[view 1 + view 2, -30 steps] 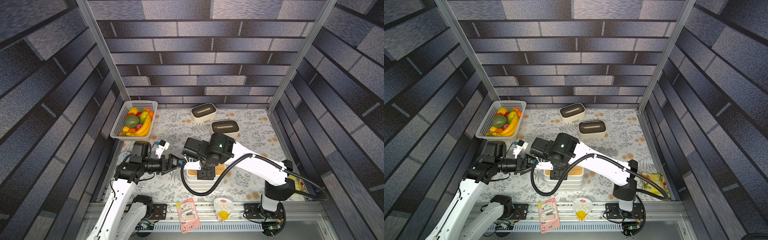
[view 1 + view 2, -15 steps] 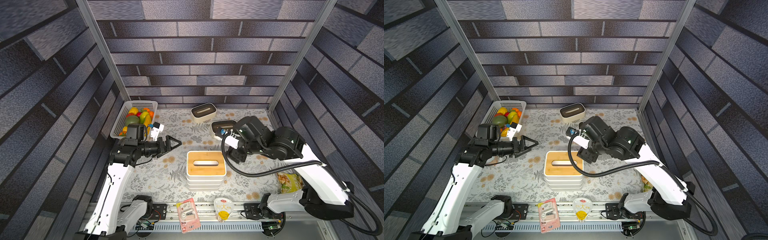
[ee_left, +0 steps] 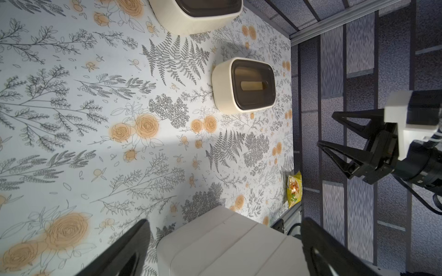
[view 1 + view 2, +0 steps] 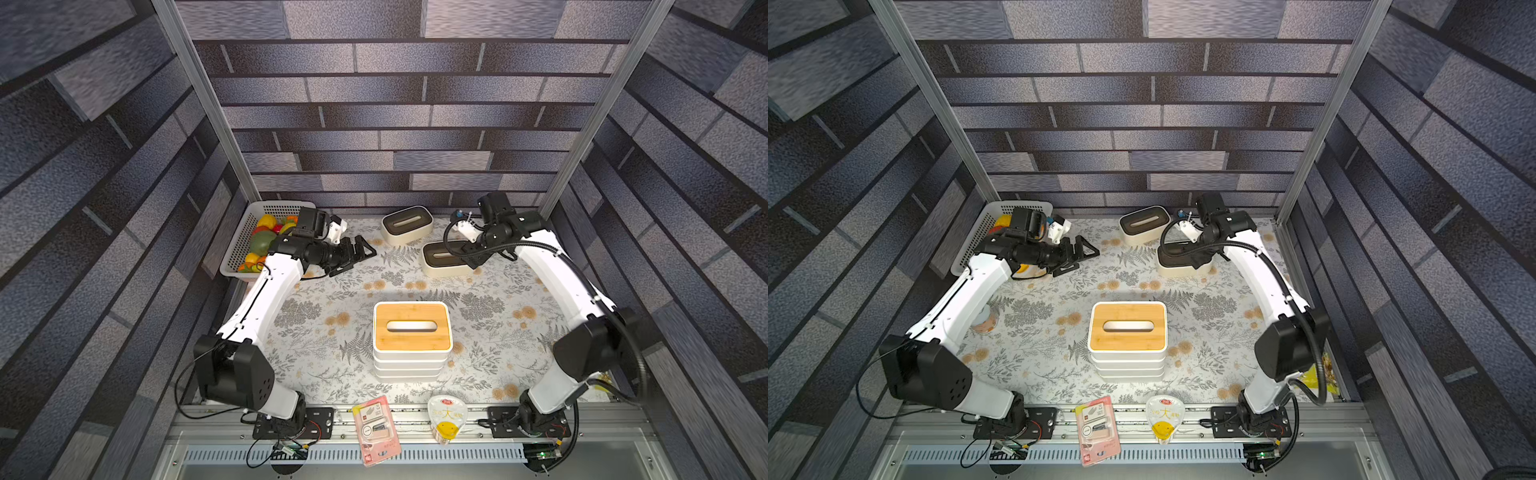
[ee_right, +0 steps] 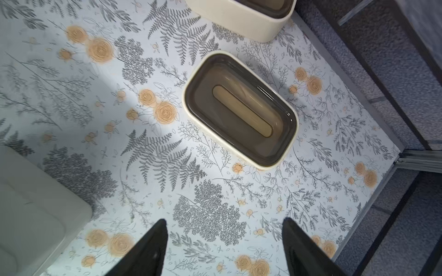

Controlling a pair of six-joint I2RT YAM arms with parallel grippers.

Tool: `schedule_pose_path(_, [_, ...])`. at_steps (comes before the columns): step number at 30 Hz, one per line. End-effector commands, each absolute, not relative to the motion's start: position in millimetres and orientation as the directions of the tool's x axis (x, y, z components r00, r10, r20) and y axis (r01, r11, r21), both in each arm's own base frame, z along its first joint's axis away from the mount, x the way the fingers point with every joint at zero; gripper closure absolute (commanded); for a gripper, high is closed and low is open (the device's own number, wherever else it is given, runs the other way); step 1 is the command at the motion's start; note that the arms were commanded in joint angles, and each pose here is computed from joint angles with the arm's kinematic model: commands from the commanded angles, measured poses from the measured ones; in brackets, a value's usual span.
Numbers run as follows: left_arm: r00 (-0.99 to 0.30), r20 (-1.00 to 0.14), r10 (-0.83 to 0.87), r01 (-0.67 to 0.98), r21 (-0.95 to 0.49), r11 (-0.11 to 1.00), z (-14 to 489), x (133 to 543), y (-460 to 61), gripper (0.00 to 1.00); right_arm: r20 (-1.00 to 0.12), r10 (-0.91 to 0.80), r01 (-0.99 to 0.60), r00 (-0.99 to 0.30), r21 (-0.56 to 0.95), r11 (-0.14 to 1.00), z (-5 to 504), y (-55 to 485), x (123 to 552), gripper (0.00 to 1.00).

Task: Stack the tissue boxes
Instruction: Pick up the tissue box from the center of the board.

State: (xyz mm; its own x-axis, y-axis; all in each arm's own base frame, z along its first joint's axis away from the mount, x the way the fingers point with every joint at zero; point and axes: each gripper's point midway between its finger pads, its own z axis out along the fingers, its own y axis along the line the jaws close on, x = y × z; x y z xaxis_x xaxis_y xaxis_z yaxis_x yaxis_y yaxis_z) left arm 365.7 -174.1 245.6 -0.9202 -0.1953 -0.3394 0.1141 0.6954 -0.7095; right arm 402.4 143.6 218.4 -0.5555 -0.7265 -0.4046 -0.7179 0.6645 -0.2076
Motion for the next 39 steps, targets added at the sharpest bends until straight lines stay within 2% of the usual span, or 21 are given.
schedule_pose_path(1, [-0.881, -0.439, -0.173, 0.237, -0.728, 0.643, 260, 395, -181, 0.0, -0.335, -0.836, -0.812, -0.435, -0.256, 0.524, 201, 140, 428, 0.26])
schedule_pose_path(3, [-0.882, -0.444, -0.159, 0.266, -0.747, 0.61, 256, 406, -185, 0.0, -0.3, -0.876, -0.858, -0.379, -0.241, 0.454, 182, 139, 437, 0.27])
schedule_pose_path(9, [-0.864, -0.499, -0.072, 0.383, -0.742, 0.55, 243, 422, -196, 0.0, -0.31, -0.937, -0.964, -0.164, -0.151, 0.219, 143, 157, 439, 0.27])
schedule_pose_path(13, [-0.854, -0.518, -0.034, 0.436, -0.751, 0.496, 240, 424, -204, 0.0, -0.297, -0.95, -0.989, -0.102, -0.07, 0.128, 127, 161, 438, 0.28])
schedule_pose_path(22, [-0.852, -0.523, 0.01, 0.459, -0.739, 0.493, 226, 428, -207, 0.0, -0.278, -0.959, -0.998, -0.055, 0.0, 0.057, 101, 160, 445, 0.27])
schedule_pose_path(26, [-0.857, -0.515, 0.015, 0.456, -0.744, 0.488, 223, 428, -206, 0.0, -0.238, -0.969, -0.997, -0.07, -0.018, 0.077, 89, 154, 455, 0.26])
schedule_pose_path(39, [-0.882, -0.47, 0.019, 0.425, -0.779, 0.461, 206, 432, -209, 0.0, -0.208, -0.973, -0.995, -0.101, -0.003, 0.104, 60, 150, 466, 0.26])
